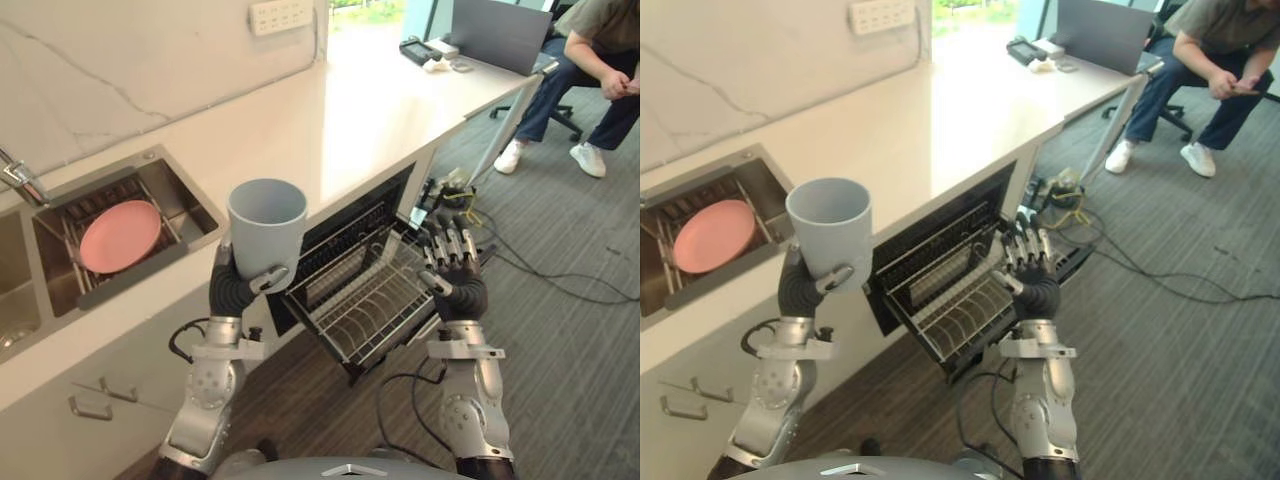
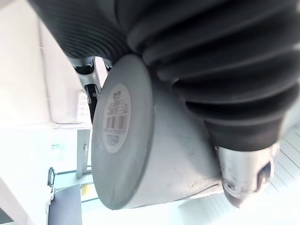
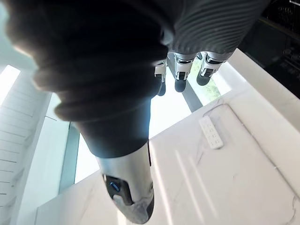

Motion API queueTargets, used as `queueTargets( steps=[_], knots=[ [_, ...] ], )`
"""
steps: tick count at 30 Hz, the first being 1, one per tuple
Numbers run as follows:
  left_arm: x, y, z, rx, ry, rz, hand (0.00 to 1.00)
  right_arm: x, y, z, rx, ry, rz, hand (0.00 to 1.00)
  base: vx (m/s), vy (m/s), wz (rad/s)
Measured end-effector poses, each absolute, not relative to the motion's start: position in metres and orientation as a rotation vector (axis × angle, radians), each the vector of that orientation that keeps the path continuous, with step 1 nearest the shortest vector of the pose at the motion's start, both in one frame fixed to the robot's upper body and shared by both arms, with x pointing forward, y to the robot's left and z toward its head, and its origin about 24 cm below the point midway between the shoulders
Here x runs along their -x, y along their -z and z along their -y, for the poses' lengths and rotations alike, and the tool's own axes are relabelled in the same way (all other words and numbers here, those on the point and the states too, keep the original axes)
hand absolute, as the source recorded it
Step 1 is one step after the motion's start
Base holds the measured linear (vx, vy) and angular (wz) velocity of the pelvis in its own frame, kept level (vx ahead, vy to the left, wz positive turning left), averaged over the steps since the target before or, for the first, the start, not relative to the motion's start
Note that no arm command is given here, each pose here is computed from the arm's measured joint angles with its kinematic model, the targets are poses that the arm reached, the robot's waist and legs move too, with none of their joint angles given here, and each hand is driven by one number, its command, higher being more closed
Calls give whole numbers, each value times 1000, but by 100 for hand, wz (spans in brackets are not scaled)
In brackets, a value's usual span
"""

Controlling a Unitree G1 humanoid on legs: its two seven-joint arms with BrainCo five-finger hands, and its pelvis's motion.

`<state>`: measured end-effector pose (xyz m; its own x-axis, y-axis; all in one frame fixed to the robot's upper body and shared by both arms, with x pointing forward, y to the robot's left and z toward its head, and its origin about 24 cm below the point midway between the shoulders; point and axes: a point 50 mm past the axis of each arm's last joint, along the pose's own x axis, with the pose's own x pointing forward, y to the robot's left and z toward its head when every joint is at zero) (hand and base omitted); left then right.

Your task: Walk over to the sink, pick up the cup, carry it to the dishwasher, place the cup inside the dishwasher, then close the dishwasher door

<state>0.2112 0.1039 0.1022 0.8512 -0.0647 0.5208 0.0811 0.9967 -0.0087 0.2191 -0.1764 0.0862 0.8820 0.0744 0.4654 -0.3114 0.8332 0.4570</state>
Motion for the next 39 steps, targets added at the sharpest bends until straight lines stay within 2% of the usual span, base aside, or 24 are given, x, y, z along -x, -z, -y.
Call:
queueTargets(
  steps=[7,19,28,29,39],
  knots=[
    [-222,-112,-78,-169,20,679,100,-232,-112,126,-662,-474,490,0,-11,11,-14],
    [-224,-93,-61,-326,14,636,100,-229,-108,90,-741,-581,384,0,-9,2,-3],
    [-224,-86,-59,-382,3,626,100,-229,-106,86,-724,-576,334,0,-10,2,-3],
    [-223,-85,-58,-398,7,629,100,-229,-104,86,-715,-571,321,100,0,0,0],
    [-225,-74,-62,-461,2,599,100,-230,-99,88,-605,-532,273,100,-1,1,-1]
  ],
)
